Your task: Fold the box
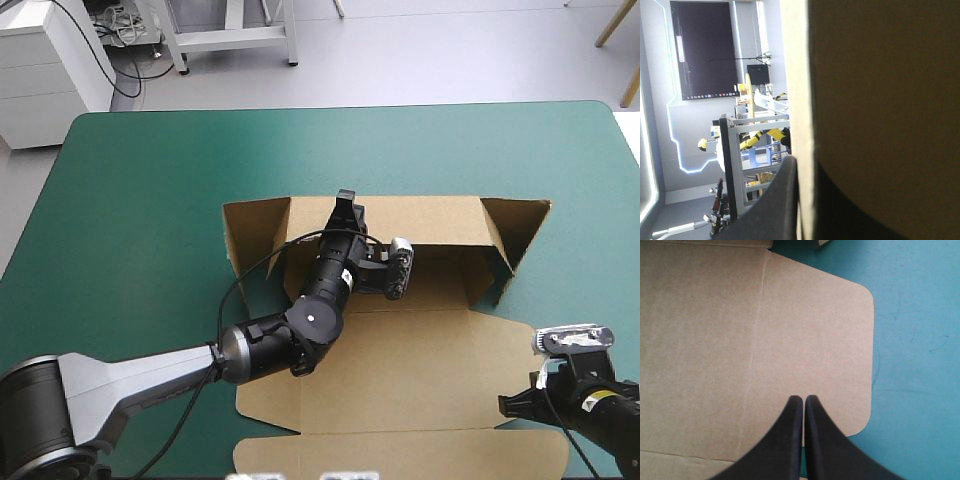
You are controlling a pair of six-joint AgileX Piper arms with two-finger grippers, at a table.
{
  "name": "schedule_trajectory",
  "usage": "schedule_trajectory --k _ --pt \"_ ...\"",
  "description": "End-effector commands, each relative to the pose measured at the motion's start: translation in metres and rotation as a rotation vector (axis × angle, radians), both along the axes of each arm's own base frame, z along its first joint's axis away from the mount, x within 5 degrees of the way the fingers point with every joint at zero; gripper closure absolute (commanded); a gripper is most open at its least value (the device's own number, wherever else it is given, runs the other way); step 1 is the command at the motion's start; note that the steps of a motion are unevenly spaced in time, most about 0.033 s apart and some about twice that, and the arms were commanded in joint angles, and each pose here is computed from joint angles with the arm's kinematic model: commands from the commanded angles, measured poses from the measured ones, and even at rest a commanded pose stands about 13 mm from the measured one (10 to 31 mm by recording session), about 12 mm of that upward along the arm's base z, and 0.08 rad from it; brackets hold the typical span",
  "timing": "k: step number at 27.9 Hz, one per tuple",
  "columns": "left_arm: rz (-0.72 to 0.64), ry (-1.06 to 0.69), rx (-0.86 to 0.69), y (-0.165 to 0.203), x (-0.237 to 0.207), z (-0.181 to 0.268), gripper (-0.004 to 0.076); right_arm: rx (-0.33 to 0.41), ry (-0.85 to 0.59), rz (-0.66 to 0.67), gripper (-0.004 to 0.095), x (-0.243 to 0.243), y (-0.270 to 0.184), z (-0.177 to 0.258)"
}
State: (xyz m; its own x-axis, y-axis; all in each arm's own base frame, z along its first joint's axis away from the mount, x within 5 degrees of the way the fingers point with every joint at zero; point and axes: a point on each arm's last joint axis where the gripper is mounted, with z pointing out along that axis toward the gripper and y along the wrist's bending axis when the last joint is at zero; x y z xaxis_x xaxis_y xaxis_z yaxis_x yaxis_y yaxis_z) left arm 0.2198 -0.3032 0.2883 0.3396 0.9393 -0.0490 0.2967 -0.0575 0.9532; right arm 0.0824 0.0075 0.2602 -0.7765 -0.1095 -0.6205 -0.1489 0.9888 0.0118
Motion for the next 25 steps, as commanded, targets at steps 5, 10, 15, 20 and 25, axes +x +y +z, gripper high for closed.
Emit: schedule_trajectory --k 5,10,15,20,25 --pt "-0.043 -0.020 -0.002 -0.001 -0.007 -0.005 0.0731 0.008 -0.062 -0.011 0.0910 0.005 0.000 0.009" --pt "-0.049 -0.009 -0.035 -0.004 -0.007 -0.008 0.0731 0.000 -0.061 -0.011 0.0910 0.005 -0.001 0.009" --pt "-0.039 0.000 -0.059 -0.004 -0.007 -0.007 0.0731 -0.017 -0.060 -0.011 0.0810 0.005 -0.002 0.009" --pt "-0.039 0.000 -0.059 -0.004 -0.007 -0.007 0.0731 -0.017 -0.060 -0.011 0.0561 0.005 -0.002 0.009" --pt "-0.033 -0.003 -0.058 -0.003 -0.007 -0.007 0.0731 -0.017 -0.060 -0.011 0.0301 0.005 -0.002 0.009"
